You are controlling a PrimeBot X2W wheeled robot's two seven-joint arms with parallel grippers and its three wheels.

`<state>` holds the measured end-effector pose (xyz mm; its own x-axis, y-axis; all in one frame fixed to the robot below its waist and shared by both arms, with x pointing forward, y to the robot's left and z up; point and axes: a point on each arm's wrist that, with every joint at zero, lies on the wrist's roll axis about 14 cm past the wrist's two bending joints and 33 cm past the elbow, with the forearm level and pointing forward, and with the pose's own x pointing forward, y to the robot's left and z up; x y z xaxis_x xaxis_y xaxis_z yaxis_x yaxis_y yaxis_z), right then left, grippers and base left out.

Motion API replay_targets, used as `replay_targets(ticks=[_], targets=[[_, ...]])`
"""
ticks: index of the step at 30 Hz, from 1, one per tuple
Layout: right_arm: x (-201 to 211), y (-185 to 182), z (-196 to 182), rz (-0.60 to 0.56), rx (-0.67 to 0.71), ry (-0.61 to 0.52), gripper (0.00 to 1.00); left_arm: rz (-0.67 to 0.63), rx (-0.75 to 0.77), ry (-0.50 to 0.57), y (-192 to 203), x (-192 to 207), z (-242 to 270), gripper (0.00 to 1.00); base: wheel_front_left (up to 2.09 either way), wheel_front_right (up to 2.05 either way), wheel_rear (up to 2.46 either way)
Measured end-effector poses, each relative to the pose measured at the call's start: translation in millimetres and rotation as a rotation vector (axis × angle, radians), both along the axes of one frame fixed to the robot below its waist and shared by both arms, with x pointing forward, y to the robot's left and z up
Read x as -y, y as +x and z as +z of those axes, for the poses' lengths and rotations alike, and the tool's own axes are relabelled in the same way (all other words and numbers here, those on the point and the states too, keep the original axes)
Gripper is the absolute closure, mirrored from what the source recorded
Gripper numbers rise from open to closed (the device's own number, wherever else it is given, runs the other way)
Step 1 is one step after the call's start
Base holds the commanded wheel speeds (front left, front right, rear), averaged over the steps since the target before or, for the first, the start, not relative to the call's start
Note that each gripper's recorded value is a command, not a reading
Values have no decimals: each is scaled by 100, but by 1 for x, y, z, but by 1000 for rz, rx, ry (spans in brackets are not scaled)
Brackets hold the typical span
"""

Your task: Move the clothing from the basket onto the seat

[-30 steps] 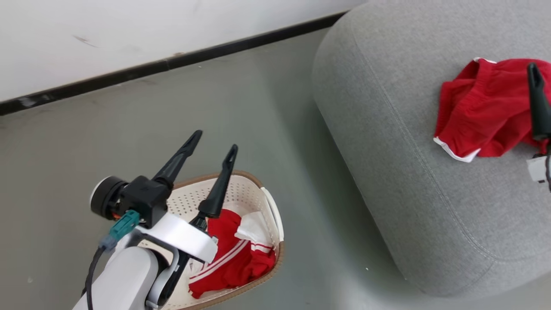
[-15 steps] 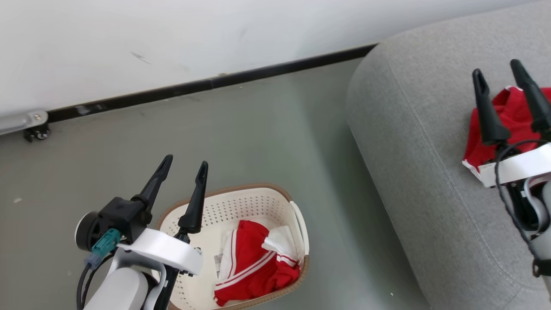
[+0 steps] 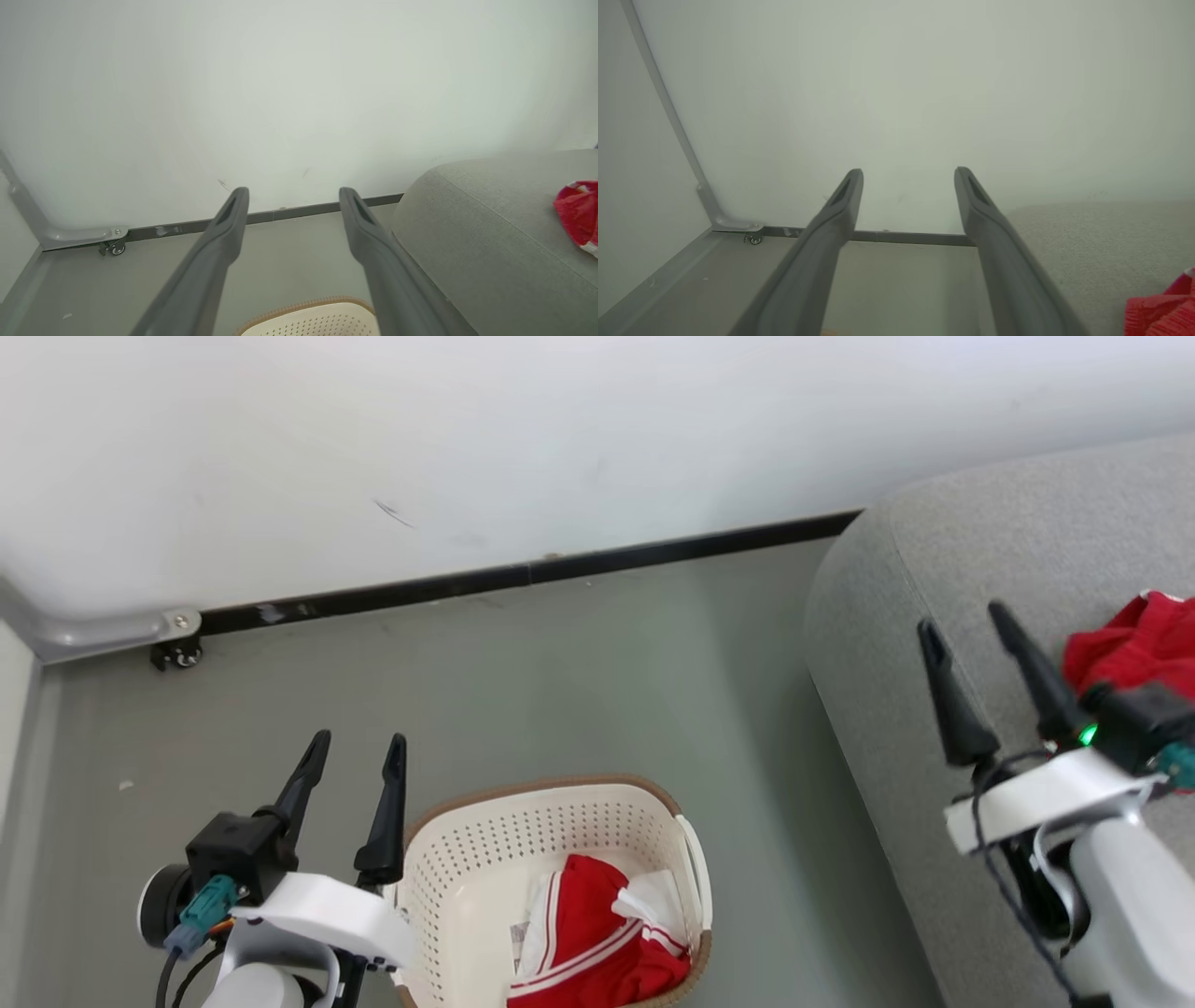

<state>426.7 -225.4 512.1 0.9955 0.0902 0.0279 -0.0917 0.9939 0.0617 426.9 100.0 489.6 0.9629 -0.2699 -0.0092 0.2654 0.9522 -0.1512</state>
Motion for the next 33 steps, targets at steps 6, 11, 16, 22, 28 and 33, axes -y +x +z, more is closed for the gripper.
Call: replay_targets(ticks=[6,11,16,22,28,33], targets=[[-17,-16,-18,21,-43,23,0,75,15,34,-11,-22,5,0,0,0,0],[-29,-30,-31,31,-74,43,0,131,21,45,-21,-35,7,0,0,0,0],[-40,-41,-36,43,-83,48,0,167,23,44,-32,-43,8,0,0,0,0],[-46,-52,-40,44,-86,50,0,206,25,66,-44,-54,7,0,0,0,0],[-46,-64,-44,26,-90,49,0,240,27,74,-54,-63,7,0,0,0,0],[-45,-72,-43,4,-81,58,0,269,41,91,-59,-71,10,0,0,0,0]])
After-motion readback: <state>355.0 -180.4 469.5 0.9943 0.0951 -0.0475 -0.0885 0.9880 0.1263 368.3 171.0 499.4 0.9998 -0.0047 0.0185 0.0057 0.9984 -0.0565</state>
